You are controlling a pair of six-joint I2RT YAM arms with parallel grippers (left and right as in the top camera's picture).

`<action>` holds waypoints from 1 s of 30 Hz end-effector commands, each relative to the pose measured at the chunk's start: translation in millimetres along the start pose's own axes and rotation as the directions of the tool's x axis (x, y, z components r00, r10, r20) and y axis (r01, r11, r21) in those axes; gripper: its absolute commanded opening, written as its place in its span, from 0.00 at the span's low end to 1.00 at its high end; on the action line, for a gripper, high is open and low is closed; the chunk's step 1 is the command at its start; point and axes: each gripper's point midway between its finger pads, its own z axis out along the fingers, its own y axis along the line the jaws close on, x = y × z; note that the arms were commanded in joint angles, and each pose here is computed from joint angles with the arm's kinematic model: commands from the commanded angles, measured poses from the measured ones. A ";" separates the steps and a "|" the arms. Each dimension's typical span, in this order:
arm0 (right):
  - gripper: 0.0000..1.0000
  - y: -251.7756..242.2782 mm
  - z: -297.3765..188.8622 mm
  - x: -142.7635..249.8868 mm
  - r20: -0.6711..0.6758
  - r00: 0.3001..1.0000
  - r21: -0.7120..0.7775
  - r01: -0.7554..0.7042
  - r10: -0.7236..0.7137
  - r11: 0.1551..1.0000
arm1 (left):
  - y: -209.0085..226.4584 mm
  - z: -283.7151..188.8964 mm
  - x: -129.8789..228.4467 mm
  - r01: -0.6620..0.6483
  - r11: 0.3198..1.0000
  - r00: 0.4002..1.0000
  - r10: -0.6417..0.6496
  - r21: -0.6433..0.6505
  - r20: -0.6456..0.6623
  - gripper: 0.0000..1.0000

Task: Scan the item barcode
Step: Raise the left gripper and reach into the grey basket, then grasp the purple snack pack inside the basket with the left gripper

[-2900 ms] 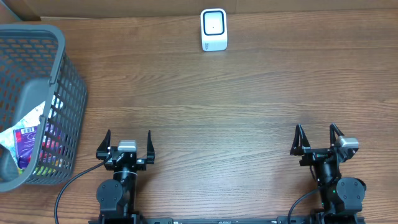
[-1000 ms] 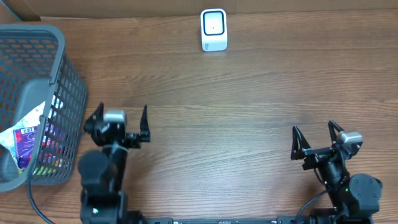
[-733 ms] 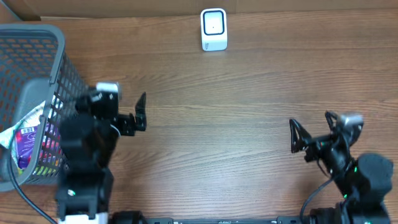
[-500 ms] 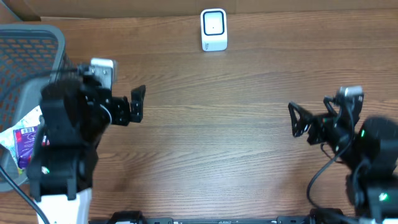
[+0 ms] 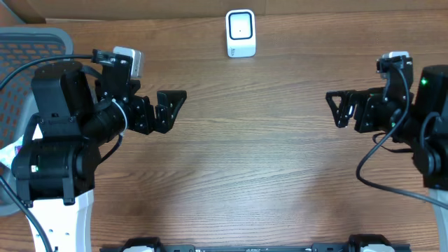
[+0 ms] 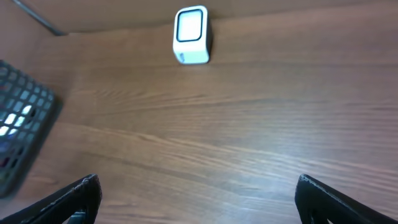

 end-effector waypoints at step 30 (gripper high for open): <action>1.00 0.7 2.5 12.5 -0.076 0.997 -0.008 -0.034 0.033 0.999 | 316.0 -148.4 140.4 0.687 -0.161 0.308 -0.819 -0.708 0.485 1.00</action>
